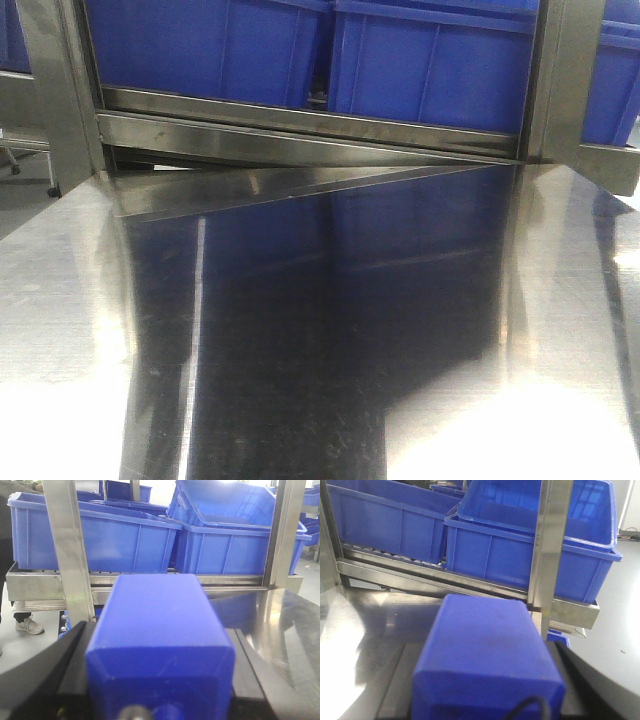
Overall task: Pick and sort blue part to right shelf
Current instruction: 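Lift the second blue part with the right gripper, then drive the base to the bin shelf holding both parts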
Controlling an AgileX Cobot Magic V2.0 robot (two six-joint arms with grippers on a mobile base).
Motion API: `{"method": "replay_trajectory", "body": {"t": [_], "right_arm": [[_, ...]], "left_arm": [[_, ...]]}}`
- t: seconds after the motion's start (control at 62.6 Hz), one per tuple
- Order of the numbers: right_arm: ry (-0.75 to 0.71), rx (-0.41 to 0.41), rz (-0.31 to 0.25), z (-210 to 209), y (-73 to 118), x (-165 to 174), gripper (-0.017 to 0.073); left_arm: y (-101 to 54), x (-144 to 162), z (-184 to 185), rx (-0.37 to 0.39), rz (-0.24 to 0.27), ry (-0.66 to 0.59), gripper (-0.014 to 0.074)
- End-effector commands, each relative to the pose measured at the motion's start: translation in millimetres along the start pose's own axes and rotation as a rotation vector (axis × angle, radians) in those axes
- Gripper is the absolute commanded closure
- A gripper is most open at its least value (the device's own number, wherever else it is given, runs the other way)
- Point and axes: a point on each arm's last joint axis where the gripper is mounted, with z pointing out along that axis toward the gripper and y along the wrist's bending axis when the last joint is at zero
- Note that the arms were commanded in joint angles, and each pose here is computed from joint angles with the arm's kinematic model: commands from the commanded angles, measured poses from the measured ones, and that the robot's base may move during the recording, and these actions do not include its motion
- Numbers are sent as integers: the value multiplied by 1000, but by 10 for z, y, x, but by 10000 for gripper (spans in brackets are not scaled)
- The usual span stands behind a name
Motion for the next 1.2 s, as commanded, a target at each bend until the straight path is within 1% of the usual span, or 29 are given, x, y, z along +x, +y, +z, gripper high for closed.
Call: {"method": "replay_trajectory", "body": {"t": [0.0,1.182], "right_arm": [[-94,-14,-32,-16,13,-152,415],[-94,-14,-32,-16,13,-152,415]], "left_arm": [[-2,-176,-106,9,-14,-152,313],[-2,-164,-91,9,-14,-142,313]]}}
